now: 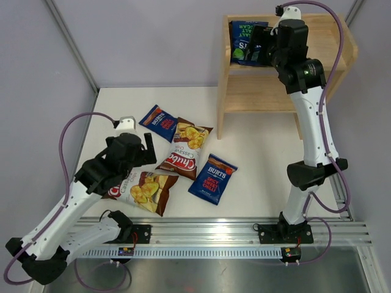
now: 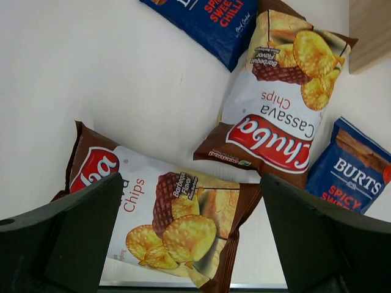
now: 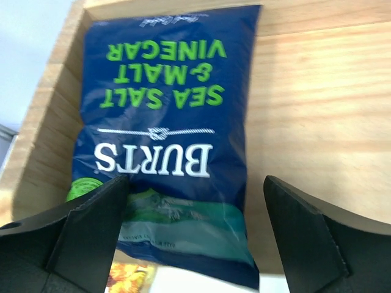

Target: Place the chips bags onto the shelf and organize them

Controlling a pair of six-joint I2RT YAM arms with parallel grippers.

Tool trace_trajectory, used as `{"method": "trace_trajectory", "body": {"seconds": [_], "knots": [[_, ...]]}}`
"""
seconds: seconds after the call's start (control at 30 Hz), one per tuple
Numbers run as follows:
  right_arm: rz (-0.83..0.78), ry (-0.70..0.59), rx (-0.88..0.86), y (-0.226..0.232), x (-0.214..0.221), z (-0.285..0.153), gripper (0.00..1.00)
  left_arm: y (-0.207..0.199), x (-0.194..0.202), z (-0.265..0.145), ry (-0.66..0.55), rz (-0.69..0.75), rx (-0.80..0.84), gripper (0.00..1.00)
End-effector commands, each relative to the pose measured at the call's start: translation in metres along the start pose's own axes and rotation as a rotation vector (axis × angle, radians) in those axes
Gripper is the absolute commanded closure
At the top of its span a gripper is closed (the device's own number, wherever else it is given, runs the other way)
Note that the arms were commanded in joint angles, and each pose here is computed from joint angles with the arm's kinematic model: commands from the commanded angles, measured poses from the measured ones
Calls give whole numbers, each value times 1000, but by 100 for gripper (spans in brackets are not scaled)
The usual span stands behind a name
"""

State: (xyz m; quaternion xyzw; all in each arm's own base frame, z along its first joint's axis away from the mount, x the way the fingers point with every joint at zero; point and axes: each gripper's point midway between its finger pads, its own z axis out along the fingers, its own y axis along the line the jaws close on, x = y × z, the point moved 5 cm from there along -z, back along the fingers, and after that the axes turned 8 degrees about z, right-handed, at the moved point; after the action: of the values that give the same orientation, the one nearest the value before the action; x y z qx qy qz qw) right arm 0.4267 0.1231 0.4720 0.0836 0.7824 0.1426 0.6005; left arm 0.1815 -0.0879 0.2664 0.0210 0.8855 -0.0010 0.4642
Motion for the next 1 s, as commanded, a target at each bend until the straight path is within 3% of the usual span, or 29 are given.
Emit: {"method": "trace_trajectory", "body": {"seconds": [0.0,0.13,0.3,0.4,0.47,0.5,0.53,0.57,0.6,0.63,0.7,0.73,0.97], "knots": [[-76,-46,98,-16,-16,-41,1,-4,-31,5,-80,-84,48,1],[-103,-84,187,-31,-28,-66,1,3,-40,28,-56,-155,18,1],[-95,-113,118,-26,-36,-94,1,15,-50,67,-47,-291,30,1],[-80,-59,3,-14,-28,-107,1,31,-54,98,-24,-383,-4,1],[-41,-31,-196,7,-24,-133,0,43,-53,129,-3,-436,-25,1],[-33,53,-264,12,1,-127,0,54,-54,141,2,-480,-41,1],[-9,64,-469,30,3,-167,1,57,-56,153,14,-501,-37,1],[2,22,-583,41,1,-178,1,58,-60,165,15,-519,-5,1],[30,116,-631,40,37,-170,1,62,-50,189,80,-556,6,1],[61,88,-776,46,37,-213,1,58,-54,198,86,-569,39,1],[86,81,-876,45,63,-220,1,67,-45,228,133,-647,50,1],[86,14,-961,46,58,-251,0,65,-49,237,107,-664,85,1],[77,52,-1005,26,104,-285,1,66,-32,292,156,-778,32,1]]}}
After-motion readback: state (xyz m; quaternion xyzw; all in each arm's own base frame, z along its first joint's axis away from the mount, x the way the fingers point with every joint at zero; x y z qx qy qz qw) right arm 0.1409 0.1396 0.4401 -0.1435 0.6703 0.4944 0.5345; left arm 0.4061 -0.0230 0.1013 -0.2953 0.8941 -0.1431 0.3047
